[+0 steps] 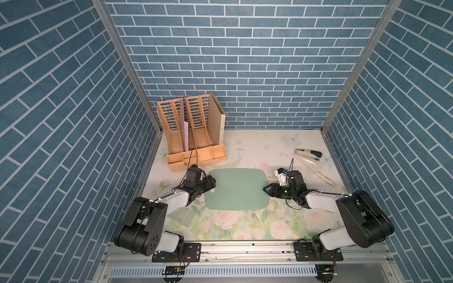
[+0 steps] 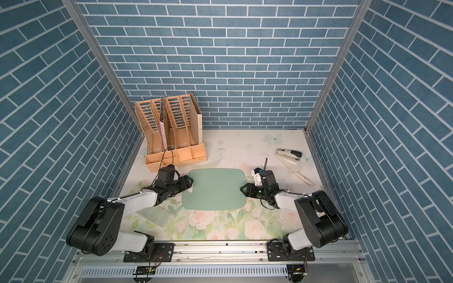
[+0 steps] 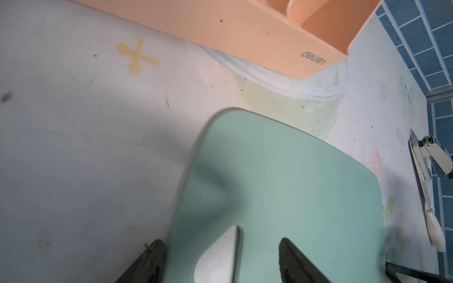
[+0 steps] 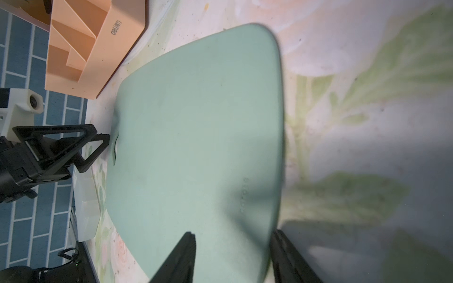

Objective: Align the knife with the edge of the cutting board
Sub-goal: Move the work surface to the center of the board.

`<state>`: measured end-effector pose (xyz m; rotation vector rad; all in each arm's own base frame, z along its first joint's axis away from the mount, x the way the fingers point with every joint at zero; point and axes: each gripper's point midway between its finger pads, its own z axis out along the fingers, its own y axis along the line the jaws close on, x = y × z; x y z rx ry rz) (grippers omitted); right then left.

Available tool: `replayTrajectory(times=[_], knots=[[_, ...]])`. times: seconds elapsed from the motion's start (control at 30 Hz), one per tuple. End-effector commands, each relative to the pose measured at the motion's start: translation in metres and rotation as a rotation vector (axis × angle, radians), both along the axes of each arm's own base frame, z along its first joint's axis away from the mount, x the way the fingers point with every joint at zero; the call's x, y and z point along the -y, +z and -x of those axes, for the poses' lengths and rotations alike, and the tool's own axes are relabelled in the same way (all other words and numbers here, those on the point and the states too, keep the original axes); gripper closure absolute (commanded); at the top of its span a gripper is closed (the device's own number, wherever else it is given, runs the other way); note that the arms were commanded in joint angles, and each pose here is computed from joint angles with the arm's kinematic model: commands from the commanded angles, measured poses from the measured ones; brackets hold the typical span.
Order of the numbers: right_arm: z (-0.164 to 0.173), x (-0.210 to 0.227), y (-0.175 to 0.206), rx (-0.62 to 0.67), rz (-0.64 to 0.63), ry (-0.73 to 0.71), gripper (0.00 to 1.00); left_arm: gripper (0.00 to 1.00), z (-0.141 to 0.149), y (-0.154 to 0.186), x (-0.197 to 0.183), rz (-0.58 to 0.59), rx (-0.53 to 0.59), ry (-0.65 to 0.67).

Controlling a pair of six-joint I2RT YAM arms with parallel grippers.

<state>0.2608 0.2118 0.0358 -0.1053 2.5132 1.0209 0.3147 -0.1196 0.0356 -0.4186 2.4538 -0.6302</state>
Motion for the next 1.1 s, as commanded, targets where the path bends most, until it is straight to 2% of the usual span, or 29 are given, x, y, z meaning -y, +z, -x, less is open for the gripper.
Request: replayTrajectory(times=[0.0,0.17,0.37,0.6,0.8,1.07], knots=[[0.01,0.007,-0.004,-0.032,0.039,-0.008,0.44,0.24,0.033,-0.022,-0.002,-0.014,-0.124,-0.026],[-0.007,0.025,0.006,0.048,0.157,-0.065,0.36,0.24,0.031,-0.013,-0.008,-0.062,-0.111,-0.029],[-0.035,0.028,0.027,0.103,0.164,-0.088,0.33,0.18,0.026,0.002,-0.02,-0.132,-0.075,-0.01],[-0.064,0.017,0.016,0.035,0.141,-0.1,0.34,0.19,0.026,-0.001,-0.007,-0.063,-0.081,-0.034],[-0.064,0.005,0.001,-0.035,0.058,-0.116,0.35,0.2,0.035,-0.009,-0.002,-0.014,-0.101,-0.039],[-0.04,-0.018,-0.01,-0.081,-0.007,-0.05,0.36,0.21,0.062,-0.019,0.002,0.051,-0.116,-0.055]])
